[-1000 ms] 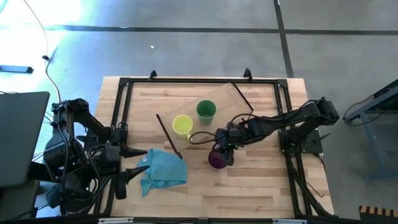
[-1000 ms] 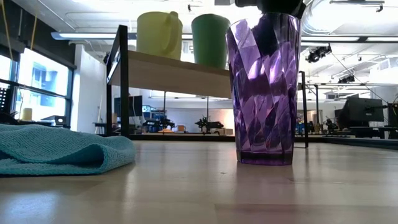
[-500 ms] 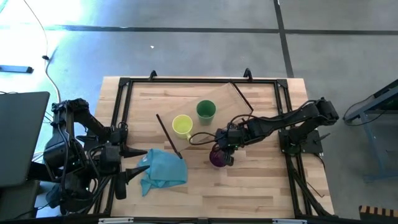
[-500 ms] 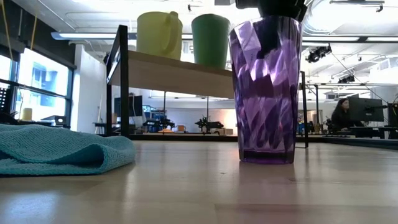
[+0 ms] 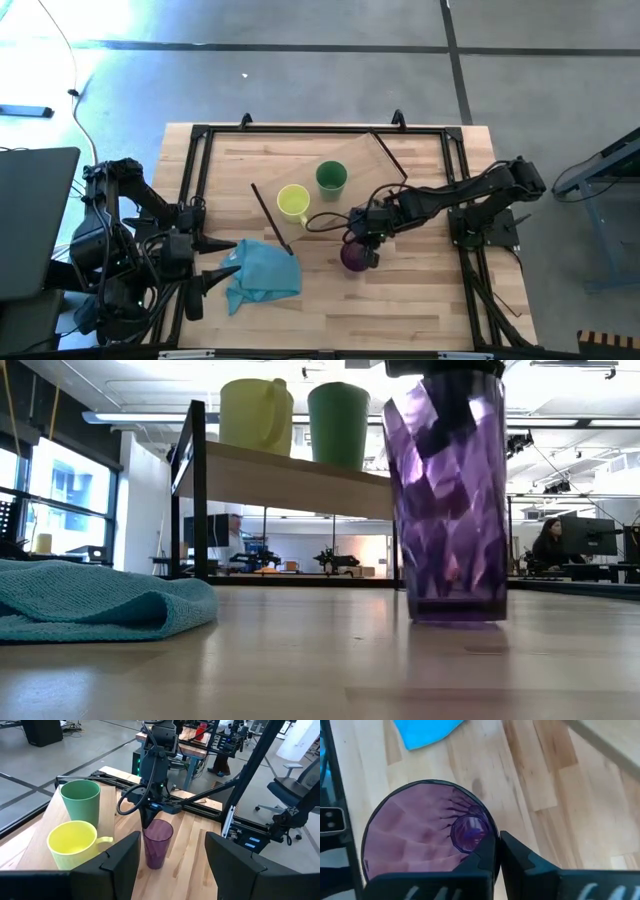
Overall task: Stack small to large cups/mugs on shelf
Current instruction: Put the purple cup on the shelf
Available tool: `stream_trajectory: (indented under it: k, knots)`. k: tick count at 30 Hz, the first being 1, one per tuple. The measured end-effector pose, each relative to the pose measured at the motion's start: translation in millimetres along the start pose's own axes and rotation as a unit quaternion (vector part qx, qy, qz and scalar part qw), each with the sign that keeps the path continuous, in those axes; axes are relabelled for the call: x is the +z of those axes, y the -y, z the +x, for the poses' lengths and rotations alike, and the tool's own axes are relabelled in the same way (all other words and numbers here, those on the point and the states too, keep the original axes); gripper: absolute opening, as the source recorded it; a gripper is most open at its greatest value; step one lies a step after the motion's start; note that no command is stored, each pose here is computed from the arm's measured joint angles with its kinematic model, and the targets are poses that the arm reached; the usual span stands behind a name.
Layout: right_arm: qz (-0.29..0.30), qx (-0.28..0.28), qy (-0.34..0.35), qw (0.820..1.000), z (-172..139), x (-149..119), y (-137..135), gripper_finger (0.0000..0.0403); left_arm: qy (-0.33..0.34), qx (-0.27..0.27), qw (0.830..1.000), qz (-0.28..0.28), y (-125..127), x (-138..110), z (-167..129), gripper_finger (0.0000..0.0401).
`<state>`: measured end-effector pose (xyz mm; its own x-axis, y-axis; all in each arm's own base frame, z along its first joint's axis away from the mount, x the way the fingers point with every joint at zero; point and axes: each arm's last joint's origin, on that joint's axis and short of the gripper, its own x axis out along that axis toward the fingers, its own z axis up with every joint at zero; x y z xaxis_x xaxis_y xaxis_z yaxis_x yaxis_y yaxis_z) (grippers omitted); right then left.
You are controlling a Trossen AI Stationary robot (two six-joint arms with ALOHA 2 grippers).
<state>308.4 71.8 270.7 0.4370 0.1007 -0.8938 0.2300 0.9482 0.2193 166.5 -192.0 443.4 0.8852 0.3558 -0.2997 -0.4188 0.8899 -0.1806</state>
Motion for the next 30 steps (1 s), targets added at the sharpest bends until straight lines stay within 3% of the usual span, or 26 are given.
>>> stream_trajectory:
  k: [12, 30]
  knots:
    - [0.030, 0.022, 0.026, 0.999, -39.1, -8.0, 4.1, 0.0001, 0.001, 0.001, 1.000, 0.001, -0.2, 0.0, 0.0, 0.0209]
    - [0.092, 0.023, 0.054, 0.994, -114.5, -43.0, 28.8, 0.0000, 0.010, 0.006, 1.000, 0.004, -0.8, 0.4, 0.1, 0.0198]
